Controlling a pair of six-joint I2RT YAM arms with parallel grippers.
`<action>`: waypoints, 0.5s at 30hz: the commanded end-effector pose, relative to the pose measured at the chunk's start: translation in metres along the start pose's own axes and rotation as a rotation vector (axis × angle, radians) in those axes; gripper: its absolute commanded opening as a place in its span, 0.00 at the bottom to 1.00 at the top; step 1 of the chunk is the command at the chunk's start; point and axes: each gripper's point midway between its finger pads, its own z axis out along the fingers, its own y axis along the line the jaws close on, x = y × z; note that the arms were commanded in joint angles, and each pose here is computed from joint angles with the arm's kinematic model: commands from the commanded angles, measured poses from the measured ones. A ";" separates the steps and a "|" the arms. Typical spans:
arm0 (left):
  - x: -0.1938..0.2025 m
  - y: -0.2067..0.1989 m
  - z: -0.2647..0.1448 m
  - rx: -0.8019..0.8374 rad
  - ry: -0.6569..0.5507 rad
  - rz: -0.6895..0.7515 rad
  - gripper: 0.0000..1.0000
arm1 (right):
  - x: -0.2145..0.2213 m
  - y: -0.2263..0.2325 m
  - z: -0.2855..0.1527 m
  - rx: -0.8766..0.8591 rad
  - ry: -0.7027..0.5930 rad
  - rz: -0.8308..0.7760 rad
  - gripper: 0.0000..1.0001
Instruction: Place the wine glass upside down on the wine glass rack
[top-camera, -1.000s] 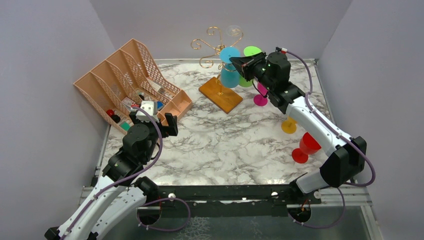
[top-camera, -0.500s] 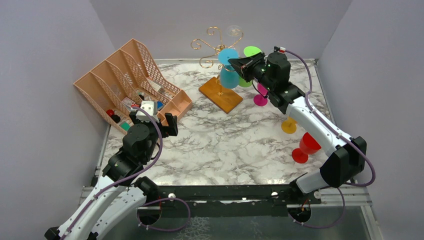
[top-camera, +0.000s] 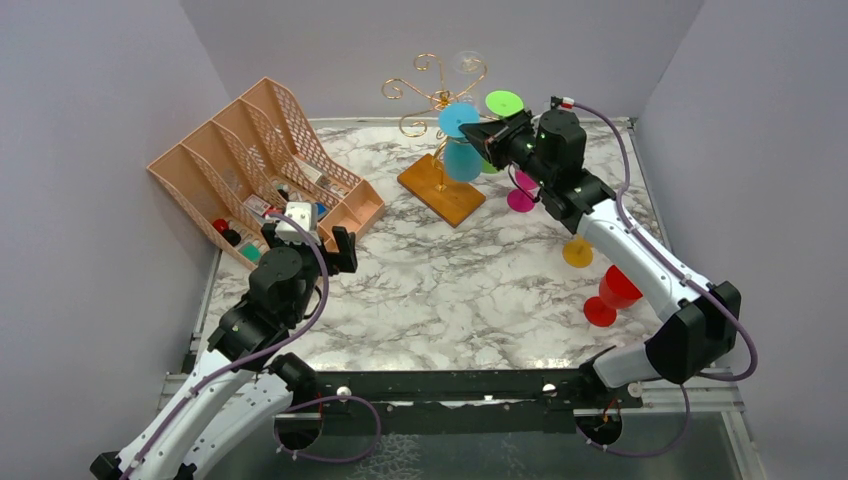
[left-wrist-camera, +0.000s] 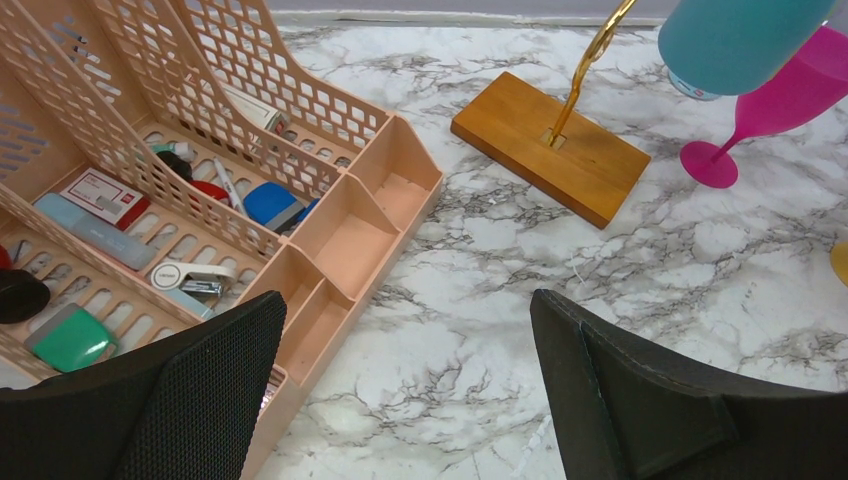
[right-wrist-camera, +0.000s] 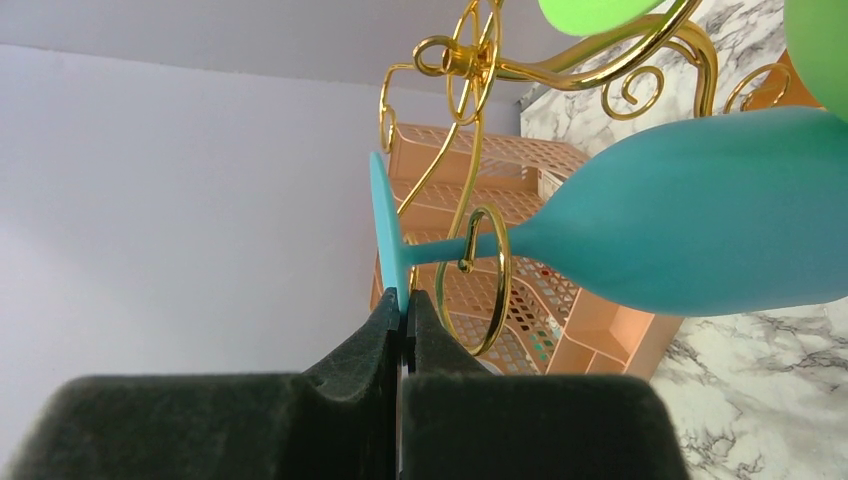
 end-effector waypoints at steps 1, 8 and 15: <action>0.001 0.000 0.002 -0.006 -0.010 0.006 0.99 | -0.009 0.006 -0.012 -0.013 -0.030 -0.023 0.01; 0.002 0.000 0.003 -0.006 -0.008 0.009 0.99 | -0.005 0.008 -0.012 -0.046 -0.006 -0.045 0.01; 0.001 0.001 0.002 -0.009 -0.012 0.007 0.99 | -0.003 0.006 -0.012 -0.045 0.006 -0.057 0.01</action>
